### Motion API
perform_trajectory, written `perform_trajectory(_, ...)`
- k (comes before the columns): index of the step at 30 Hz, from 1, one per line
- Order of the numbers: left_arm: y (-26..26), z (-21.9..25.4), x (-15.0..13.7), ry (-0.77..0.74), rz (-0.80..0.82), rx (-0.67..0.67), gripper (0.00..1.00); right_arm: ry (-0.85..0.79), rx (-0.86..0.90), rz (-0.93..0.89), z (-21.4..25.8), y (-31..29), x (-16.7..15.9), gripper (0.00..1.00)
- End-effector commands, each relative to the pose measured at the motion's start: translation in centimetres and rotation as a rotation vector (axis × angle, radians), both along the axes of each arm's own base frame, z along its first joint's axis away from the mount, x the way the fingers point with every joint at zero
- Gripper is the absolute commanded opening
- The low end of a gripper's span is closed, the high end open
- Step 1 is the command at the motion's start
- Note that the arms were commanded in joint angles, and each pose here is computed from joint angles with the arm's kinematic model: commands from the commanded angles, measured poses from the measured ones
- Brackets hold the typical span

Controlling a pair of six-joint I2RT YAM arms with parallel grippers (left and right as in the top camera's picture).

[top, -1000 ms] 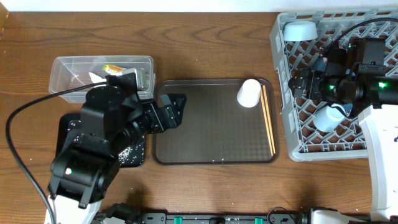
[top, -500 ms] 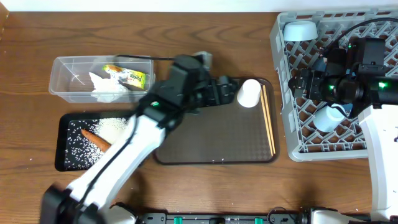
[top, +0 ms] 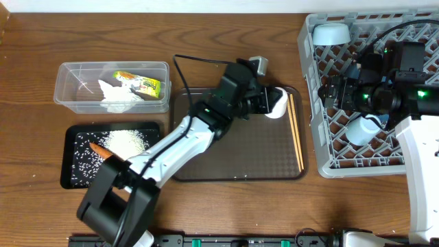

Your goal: Sort waste into correct bins and load items into the dishwasher rack

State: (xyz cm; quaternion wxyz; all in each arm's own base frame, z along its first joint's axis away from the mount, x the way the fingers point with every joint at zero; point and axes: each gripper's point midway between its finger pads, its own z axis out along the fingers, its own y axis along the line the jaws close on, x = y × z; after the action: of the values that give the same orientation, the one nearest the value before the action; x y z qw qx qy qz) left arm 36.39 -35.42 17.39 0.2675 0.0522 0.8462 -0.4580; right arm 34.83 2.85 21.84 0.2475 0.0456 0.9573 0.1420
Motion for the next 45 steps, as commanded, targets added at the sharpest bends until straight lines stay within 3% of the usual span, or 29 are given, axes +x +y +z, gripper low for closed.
perform_trajectory(1,-0.5,-1.7,0.1,0.009,0.008,0.025,0.10,-0.004,0.000,0.010,0.2,0.5,-0.1,0.99)
perform_trajectory(24,1.1,-8.5,1.7,0.064,0.117,0.191,0.10,-0.004,0.000,0.011,0.2,0.5,-0.1,0.99)
perform_trajectory(39,9.5,-13.8,0.1,0.119,0.231,0.660,0.10,-0.004,0.000,0.011,0.2,0.5,-0.1,0.99)
perform_trajectory(42,8.7,-13.6,0.0,0.153,0.187,0.590,0.10,-0.004,0.000,0.011,0.2,0.5,-0.1,0.99)
perform_trajectory(45,5.6,-11.8,-0.1,0.165,0.064,0.387,0.10,-0.004,0.000,0.011,0.2,0.5,-0.1,0.99)
